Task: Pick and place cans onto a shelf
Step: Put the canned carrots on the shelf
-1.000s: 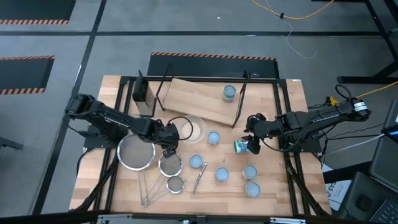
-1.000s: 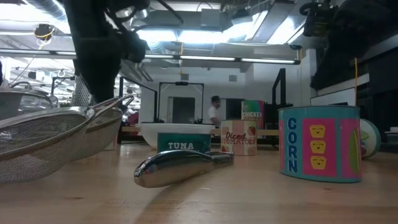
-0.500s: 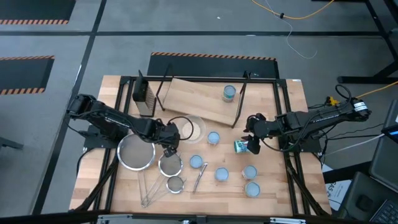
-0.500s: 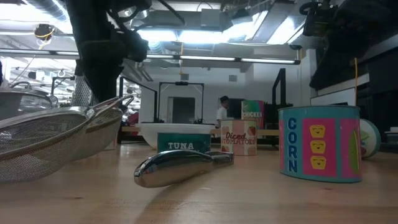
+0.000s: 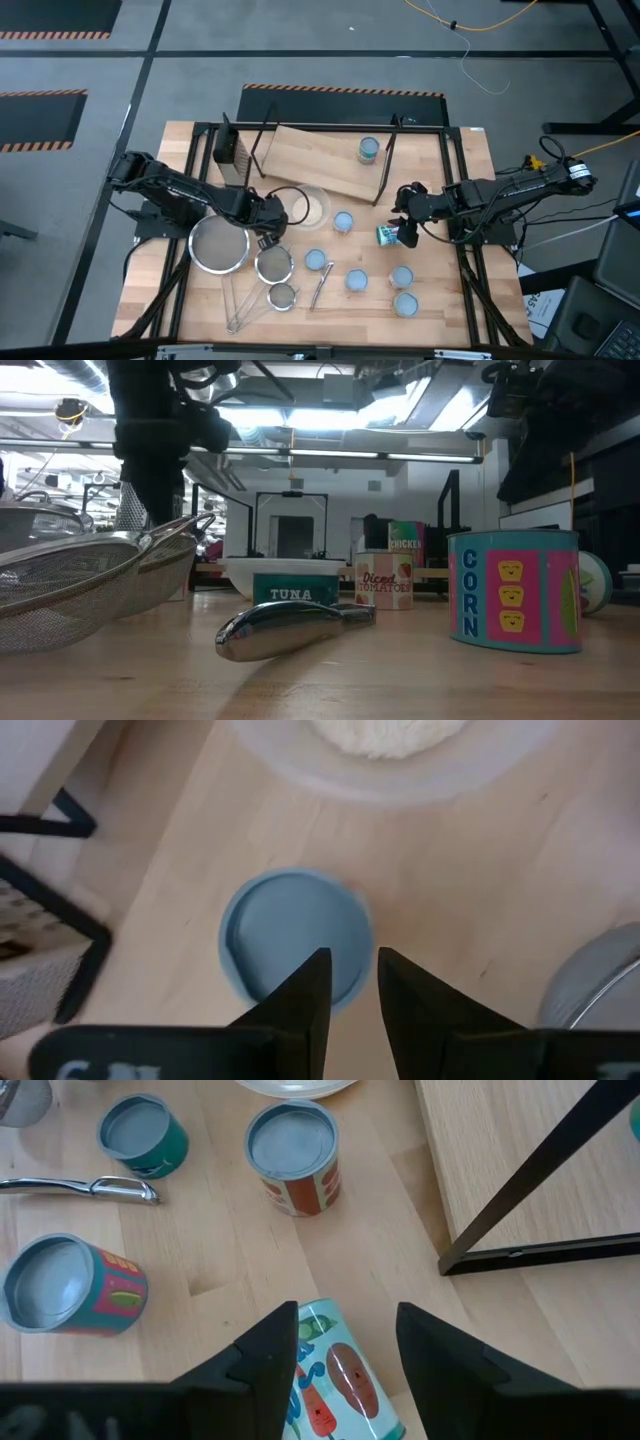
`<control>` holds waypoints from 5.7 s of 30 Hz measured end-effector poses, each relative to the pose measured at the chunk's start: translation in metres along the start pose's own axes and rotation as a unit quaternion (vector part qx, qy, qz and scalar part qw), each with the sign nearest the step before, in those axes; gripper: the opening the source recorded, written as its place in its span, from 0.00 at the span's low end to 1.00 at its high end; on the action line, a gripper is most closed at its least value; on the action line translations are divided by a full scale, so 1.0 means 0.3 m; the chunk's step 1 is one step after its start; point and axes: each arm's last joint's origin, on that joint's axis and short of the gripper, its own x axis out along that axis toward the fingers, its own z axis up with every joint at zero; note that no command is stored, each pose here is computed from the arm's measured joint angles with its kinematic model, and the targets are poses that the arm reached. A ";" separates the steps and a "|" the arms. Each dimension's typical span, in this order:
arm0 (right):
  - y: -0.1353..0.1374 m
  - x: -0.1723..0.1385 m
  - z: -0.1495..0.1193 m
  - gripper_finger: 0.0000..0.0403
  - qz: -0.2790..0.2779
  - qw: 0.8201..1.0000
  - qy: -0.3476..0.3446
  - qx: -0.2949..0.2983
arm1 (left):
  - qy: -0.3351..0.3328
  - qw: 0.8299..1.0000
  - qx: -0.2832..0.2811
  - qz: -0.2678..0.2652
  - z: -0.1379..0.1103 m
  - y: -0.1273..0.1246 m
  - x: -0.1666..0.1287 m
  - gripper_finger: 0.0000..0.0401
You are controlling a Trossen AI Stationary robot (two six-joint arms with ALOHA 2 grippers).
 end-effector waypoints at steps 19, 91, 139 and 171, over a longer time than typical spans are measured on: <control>0.000 0.000 0.000 0.43 0.000 1.000 0.000 0.000 | 0.061 0.899 0.434 0.015 -0.031 0.027 -0.003 0.19; 0.004 0.000 0.007 0.43 0.006 1.000 -0.010 0.003 | -0.087 0.982 0.119 -0.117 0.281 0.155 -0.165 0.01; 0.005 0.000 0.009 0.43 0.007 1.000 -0.014 0.002 | 0.102 0.994 0.008 0.041 0.733 0.724 0.138 0.00; 0.006 -0.001 0.012 0.43 0.009 1.000 -0.018 -0.010 | 0.086 0.995 -0.049 0.032 0.748 0.710 0.158 0.02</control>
